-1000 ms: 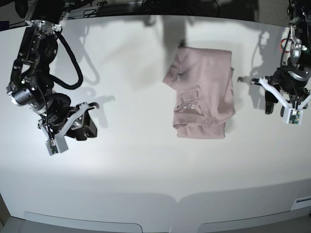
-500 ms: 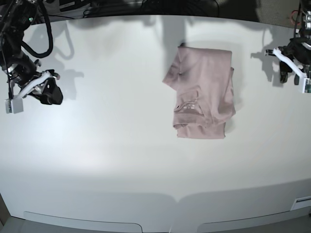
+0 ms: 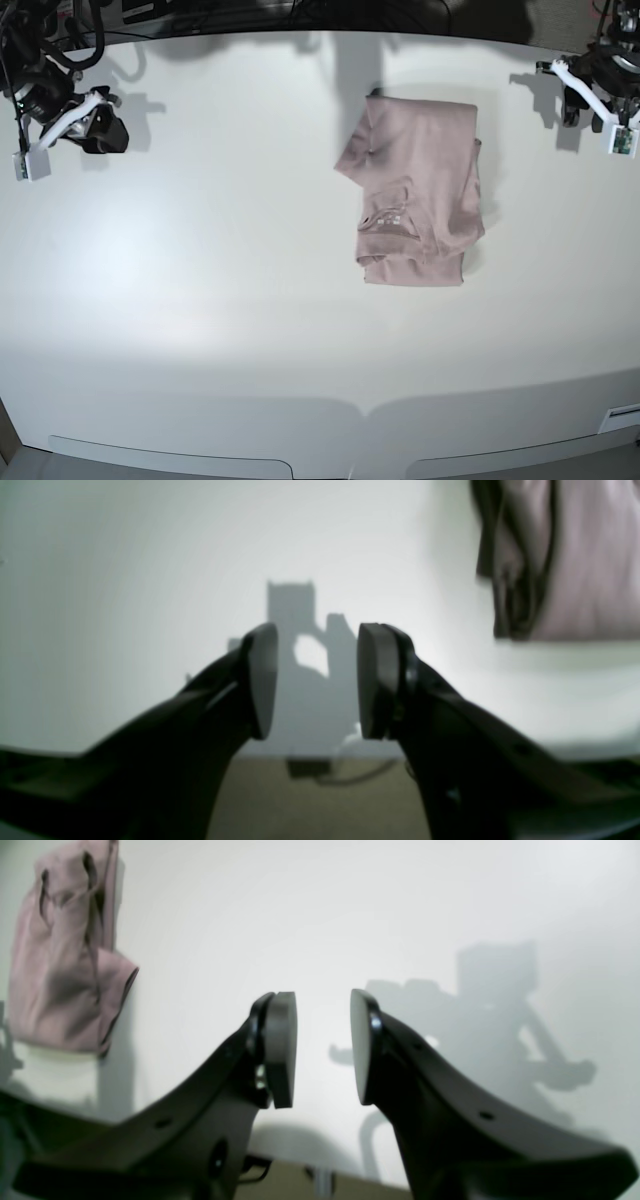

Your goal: Fold the T-shirt properly

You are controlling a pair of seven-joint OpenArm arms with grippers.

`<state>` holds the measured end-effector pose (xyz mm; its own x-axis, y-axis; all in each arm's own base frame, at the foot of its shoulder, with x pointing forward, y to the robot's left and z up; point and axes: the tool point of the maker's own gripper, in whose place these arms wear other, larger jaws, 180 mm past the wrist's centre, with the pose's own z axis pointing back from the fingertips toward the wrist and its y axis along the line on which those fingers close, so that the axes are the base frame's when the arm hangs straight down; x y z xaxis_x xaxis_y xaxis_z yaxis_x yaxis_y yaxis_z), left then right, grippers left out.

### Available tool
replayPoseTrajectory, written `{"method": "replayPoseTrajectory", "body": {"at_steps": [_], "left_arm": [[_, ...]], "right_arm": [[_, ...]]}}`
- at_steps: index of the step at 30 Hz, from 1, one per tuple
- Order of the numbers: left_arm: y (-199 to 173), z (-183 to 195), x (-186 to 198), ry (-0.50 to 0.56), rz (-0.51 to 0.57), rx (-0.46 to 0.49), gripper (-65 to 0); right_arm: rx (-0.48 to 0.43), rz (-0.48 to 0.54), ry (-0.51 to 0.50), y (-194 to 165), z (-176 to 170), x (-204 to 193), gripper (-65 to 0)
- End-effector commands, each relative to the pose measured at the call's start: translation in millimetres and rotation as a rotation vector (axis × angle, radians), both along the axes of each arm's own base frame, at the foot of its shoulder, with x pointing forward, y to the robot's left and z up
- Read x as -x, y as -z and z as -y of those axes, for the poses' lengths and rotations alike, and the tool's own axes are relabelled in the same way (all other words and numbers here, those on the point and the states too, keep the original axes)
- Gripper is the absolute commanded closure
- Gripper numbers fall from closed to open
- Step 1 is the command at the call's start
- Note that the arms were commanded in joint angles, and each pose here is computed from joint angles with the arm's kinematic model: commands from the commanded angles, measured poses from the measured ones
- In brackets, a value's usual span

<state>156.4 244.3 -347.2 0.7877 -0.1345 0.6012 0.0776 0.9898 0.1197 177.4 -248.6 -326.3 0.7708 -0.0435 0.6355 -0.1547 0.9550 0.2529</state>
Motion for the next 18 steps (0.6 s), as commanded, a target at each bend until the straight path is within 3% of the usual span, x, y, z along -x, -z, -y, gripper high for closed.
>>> {"method": "replayPoseTrajectory", "body": {"at_steps": [1,10,18], "left_arm": [[-5.4,-0.4,0.8,0.006,0.012,-0.005,-24.9],[10.4,8.3,33.3,-0.039,-0.076,0.030,-24.9],[-2.4,-17.3,60.2,-0.086,-0.124,-0.042,-24.9]], "right_arm": [[-0.007,0.017,-0.031,-9.4,-2.0,1.0,-19.1],[0.064,-0.126,-0.132,-7.4,-2.7,48.4,-19.1],[0.083,-0.264,-0.179,-0.5,-10.5,96.2,-19.1]]}}
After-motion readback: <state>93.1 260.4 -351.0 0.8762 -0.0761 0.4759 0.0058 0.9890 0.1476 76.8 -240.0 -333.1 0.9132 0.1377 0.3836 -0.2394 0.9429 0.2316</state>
